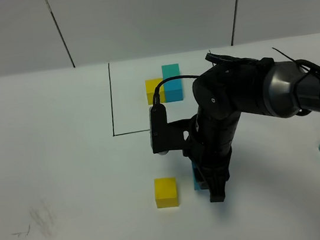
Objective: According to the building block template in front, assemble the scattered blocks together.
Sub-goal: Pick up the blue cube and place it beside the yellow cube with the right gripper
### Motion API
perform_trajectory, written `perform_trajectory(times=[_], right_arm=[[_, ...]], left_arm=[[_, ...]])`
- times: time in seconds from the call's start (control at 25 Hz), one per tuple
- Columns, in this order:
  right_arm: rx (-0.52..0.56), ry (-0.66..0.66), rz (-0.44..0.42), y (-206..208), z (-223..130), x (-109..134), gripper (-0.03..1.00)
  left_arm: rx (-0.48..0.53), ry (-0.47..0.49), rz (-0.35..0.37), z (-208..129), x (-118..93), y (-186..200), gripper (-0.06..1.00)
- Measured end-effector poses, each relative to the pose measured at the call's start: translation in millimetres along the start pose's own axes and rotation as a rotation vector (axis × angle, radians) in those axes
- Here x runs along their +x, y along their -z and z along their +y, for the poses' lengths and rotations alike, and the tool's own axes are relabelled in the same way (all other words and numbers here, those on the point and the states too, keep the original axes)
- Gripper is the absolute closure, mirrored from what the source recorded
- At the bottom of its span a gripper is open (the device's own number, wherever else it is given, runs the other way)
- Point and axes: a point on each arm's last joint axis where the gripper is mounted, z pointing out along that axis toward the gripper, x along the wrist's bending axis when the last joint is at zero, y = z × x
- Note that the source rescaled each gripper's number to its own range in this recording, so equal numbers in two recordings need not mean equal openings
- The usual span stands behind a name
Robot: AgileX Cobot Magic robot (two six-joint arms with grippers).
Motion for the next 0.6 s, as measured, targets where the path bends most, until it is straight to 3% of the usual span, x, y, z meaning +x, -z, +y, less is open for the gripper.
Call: perform_trajectory(times=[0.6], right_arm=[[-0.037,0.029,-0.028,0,17,10,0.96]], left_arm=[[0.0,0.0,0.0,0,0,0,0.79]])
